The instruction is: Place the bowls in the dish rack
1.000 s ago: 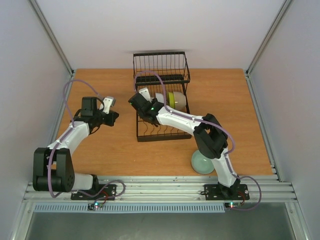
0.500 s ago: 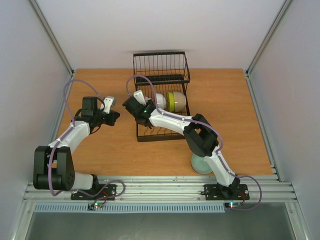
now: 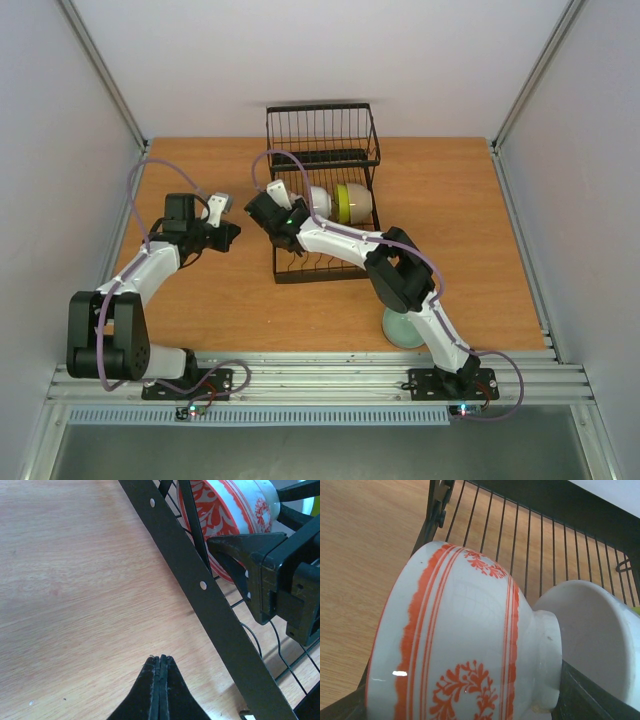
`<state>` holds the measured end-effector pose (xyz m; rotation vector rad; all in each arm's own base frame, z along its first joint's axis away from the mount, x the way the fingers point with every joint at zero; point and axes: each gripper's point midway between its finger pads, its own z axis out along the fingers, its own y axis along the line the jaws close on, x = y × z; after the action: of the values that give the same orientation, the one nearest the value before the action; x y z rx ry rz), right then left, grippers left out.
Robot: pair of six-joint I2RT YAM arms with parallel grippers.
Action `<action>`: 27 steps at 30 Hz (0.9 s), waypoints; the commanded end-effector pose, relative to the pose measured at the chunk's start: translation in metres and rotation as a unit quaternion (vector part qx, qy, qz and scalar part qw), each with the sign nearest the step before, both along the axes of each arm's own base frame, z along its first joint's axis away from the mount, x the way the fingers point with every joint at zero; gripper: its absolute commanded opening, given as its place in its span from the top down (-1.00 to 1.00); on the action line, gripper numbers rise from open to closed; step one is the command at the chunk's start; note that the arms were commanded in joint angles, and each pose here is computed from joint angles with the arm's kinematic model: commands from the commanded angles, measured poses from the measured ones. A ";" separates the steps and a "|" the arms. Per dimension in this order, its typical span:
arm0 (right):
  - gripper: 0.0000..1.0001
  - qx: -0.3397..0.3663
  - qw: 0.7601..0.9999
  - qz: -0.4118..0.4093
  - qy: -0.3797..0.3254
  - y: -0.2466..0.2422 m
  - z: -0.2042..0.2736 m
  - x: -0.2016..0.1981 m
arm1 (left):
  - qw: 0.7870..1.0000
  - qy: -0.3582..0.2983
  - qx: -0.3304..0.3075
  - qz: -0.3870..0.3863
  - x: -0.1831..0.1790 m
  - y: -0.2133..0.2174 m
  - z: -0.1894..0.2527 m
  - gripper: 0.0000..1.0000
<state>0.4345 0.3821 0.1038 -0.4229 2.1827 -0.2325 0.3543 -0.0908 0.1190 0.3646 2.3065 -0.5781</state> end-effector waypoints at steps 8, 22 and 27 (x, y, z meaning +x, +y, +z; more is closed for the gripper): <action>-0.92 0.013 1.000 0.009 -0.025 0.005 0.024 0.004 | 1.000 -0.013 -0.010 -0.020 0.003 -0.005 0.005 0.99; -0.94 0.091 0.991 0.051 -0.088 -0.014 0.120 -0.045 | 1.000 -0.012 -0.010 -0.023 0.001 -0.005 0.004 0.99; -0.81 0.121 0.989 -0.012 -0.083 -0.097 0.148 -0.087 | 1.000 -0.013 -0.010 -0.026 0.000 -0.006 0.004 0.99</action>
<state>0.3704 0.3383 0.2185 -0.3998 2.0259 -0.0374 0.3509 -0.0959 0.1200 0.3954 2.2984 -0.6141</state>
